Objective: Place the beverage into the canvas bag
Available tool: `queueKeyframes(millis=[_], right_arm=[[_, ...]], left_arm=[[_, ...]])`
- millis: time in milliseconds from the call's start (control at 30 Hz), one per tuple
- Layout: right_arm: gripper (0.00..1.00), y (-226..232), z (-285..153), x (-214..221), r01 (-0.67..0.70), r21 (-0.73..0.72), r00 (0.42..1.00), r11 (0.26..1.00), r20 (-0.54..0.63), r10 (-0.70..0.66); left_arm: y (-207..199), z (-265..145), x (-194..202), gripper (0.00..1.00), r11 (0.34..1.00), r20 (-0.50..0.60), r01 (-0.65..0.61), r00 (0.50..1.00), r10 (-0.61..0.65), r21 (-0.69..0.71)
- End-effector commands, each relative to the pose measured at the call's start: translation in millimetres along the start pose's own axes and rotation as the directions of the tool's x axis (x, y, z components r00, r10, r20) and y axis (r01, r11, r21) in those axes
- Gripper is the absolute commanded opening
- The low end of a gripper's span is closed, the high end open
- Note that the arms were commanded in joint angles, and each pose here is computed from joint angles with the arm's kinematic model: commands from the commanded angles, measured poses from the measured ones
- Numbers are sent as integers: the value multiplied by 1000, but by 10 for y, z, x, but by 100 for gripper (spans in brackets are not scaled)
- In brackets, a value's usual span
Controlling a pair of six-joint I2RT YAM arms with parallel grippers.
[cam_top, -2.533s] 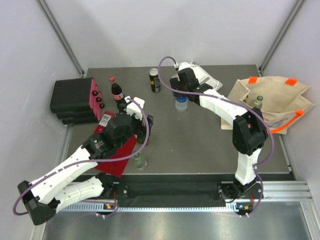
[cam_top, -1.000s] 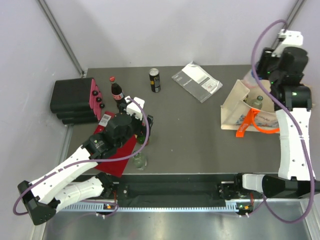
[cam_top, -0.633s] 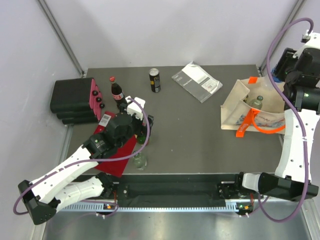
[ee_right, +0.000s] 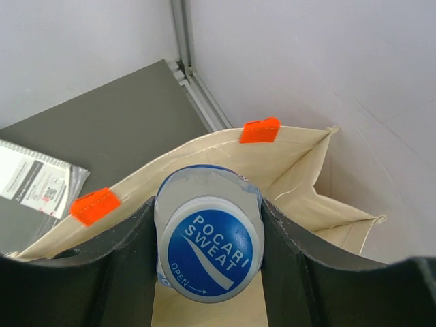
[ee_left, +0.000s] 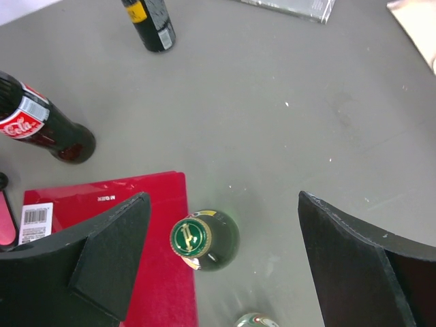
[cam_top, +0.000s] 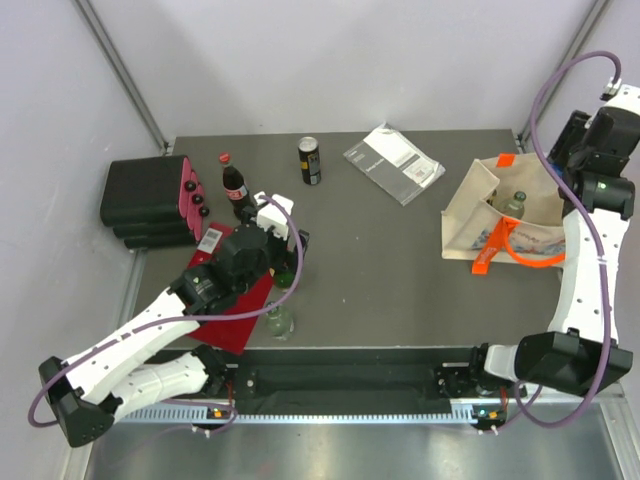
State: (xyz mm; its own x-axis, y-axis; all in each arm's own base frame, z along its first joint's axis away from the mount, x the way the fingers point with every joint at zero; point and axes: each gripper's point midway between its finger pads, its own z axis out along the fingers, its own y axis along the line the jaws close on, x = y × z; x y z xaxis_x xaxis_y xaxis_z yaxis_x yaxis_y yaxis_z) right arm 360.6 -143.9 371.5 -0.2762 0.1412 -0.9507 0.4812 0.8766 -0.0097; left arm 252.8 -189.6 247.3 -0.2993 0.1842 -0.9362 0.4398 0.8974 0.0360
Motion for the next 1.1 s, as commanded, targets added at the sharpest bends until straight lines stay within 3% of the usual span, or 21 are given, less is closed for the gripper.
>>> queueKeyframes(millis=[0,500,1067], right_arm=[[0,-235,-39,-690,-65,55,959,996,281,47],[0,-288,578,-396,-66,54,970,996,237,52],[0,-147,1173,458,-113,10,991,994,77,112]], left_arm=[[-70,38,-125,93,1000,37,14,999,-15,27],[-68,-2,-171,93,999,56,21,998,-23,34],[-78,4,-161,93,999,56,22,998,-24,39]])
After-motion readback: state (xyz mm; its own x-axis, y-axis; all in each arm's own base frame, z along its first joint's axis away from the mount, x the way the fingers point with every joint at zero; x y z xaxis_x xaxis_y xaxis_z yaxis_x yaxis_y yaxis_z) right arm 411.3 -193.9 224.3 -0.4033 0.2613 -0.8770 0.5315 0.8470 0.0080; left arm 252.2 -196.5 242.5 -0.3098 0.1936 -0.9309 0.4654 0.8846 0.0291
